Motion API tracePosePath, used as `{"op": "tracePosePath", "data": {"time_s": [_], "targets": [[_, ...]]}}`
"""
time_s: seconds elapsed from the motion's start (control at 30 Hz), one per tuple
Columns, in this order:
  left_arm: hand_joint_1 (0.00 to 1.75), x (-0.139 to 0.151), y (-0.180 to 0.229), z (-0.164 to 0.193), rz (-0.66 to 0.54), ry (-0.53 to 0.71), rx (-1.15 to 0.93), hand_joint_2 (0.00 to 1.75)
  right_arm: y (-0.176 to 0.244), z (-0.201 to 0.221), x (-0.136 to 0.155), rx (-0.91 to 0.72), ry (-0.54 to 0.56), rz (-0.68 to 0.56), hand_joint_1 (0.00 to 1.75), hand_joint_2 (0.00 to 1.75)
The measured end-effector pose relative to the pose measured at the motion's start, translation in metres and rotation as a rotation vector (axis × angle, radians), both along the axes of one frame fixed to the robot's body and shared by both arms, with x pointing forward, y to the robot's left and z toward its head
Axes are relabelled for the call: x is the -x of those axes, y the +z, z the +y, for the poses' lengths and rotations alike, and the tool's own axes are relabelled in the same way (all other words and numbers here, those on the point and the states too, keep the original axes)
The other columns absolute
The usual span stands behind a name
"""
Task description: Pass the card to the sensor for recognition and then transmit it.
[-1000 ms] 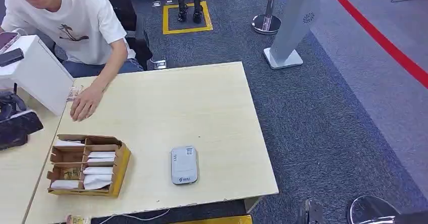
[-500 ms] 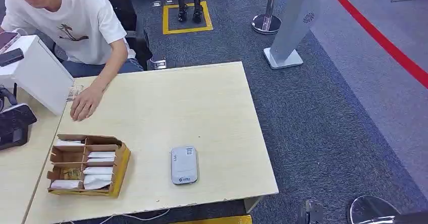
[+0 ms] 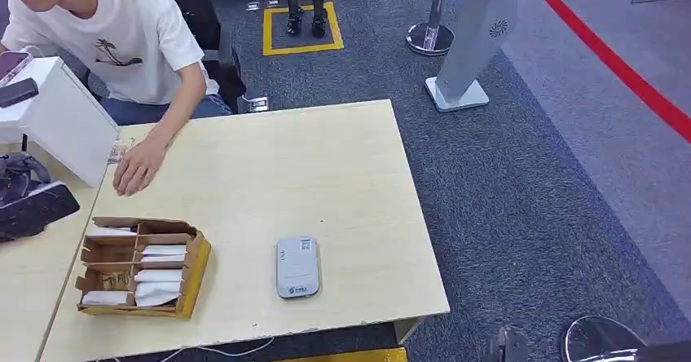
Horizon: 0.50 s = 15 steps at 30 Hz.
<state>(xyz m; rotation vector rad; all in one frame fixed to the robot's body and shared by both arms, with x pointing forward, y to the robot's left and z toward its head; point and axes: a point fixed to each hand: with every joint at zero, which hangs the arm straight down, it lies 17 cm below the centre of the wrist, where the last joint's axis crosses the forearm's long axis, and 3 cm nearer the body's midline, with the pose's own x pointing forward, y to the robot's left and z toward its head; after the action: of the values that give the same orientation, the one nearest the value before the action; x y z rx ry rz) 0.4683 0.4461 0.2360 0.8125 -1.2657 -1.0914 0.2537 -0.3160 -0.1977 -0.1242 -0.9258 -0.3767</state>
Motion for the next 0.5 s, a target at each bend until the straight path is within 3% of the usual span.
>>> {"op": "tracePosePath", "data": {"time_s": [0.17,0.2,0.27,0.3,0.5], "targets": [[1.75,-0.001,-0.001,-0.004,-0.018,0.0,0.022,1.75,-0.001,-0.006,0.004,0.007,-0.009,0.003,0.0,0.0],[0.0,-0.002,-0.001,-0.005,-0.024,0.0,0.028,1.75,-0.001,-0.007,0.005,0.008,-0.013,0.004,0.0,0.0],[0.0,-0.001,-0.004,-0.008,-0.031,-0.001,0.041,1.75,-0.002,-0.009,0.006,0.01,-0.016,0.004,0.0,0.0],[0.0,-0.002,-0.004,-0.009,-0.04,0.001,0.05,0.0,-0.002,-0.01,0.006,0.012,-0.017,0.004,0.0,0.0],[0.0,-0.001,-0.012,-0.024,-0.082,-0.002,0.148,0.0,-0.001,-0.015,0.008,0.019,-0.028,-0.001,0.0,0.0]]}}
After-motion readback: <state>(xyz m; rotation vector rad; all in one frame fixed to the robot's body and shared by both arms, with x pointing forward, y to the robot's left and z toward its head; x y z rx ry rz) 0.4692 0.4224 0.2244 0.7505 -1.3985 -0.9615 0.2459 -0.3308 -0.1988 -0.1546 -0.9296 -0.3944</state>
